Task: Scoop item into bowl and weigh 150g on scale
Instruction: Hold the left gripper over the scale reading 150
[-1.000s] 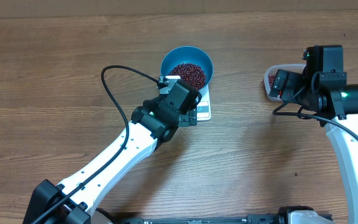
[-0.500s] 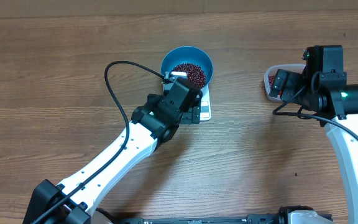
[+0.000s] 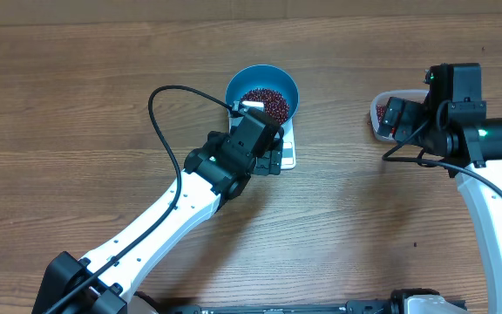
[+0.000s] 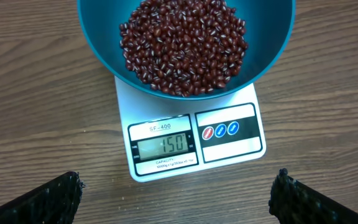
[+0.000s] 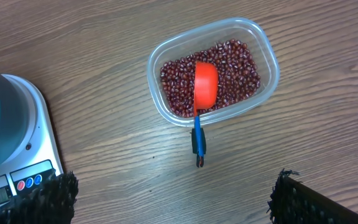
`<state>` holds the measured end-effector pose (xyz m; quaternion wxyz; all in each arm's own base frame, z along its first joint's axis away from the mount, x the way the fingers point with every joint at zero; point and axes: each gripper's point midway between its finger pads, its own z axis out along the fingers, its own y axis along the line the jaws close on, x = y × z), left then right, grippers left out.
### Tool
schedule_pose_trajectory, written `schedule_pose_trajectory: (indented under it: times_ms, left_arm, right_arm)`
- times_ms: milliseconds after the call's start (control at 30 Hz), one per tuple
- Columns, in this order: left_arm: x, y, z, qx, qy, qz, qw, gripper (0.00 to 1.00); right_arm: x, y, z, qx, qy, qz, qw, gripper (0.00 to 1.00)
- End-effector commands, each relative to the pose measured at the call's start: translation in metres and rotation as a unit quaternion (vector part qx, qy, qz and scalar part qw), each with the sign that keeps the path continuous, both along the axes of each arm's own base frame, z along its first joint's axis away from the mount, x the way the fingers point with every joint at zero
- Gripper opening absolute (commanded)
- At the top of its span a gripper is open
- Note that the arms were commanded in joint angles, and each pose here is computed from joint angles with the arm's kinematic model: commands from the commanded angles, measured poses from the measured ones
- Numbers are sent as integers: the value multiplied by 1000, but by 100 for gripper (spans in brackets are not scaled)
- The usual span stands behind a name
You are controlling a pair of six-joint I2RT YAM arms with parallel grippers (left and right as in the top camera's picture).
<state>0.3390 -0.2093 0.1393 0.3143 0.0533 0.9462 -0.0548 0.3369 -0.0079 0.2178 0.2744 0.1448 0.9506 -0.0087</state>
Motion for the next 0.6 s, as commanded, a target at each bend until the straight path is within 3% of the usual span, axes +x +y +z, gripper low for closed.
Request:
schedule_pose_trajectory:
  times_ms: [0,333,567]
  left_arm:
    - [1,-3,7,-7,-6,-9,1000,100]
    - [-5,-6,3,-15,12,-20,1000,99]
    - [-27,1,-12,-20,74,6,997,100]
  right_arm:
    - [0,2,8,3,-14,3,1000,100]
    - [0,2,8,3,-13,3,1000,100]
    - [0,2,8,3,-13,3,1000,100]
